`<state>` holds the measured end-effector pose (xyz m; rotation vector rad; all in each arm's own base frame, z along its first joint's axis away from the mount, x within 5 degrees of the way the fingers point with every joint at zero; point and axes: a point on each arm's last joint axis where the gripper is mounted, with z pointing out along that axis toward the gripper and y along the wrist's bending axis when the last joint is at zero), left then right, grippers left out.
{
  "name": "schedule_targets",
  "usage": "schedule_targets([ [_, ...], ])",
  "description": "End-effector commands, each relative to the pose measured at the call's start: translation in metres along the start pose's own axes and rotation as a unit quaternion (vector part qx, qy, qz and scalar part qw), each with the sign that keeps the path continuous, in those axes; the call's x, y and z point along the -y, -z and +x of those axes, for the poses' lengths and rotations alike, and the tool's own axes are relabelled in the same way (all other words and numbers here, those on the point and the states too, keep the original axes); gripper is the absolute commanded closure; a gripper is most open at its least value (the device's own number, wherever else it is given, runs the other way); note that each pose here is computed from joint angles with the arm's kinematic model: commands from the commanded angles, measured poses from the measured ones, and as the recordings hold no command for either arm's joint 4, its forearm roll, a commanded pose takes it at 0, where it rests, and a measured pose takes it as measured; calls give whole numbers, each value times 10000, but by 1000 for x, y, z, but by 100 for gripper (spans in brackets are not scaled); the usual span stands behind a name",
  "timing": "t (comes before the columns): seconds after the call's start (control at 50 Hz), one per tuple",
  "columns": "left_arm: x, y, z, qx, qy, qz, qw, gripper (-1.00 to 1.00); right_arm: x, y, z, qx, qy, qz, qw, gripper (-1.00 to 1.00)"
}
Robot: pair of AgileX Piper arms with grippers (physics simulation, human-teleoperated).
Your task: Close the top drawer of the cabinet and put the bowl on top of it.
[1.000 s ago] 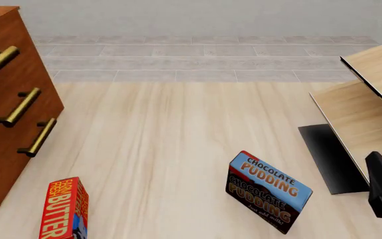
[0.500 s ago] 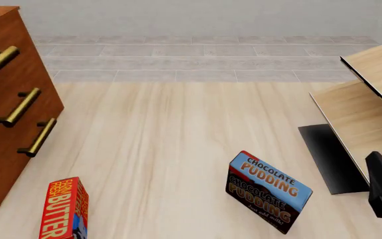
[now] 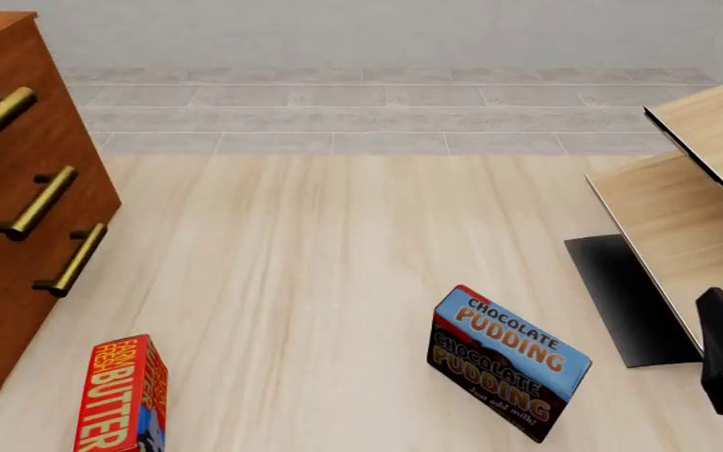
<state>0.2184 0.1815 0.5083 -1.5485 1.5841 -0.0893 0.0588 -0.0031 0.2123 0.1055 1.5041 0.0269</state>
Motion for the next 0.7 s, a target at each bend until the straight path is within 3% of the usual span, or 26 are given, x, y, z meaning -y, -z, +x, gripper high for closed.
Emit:
schedule_targets([
  [0.02, 4, 25, 2, 154, 14, 274, 9995, -100, 0, 1, 0, 34, -37, 24, 10000, -100],
  [0.3, 9, 64, 8, 331, -72, 723, 9968, -100, 1, 2, 0, 36, -44, 48, 10000, -100],
  [0.52, 15, 122, 18, 567, -295, 1476, 9870, -100, 0, 1, 0, 11, -7, 40, 10000, -100],
  [0.7, 16, 144, 20, 696, -518, 1776, 9803, -100, 0, -1, 0, -24, 9, 25, 10000, -100],
])
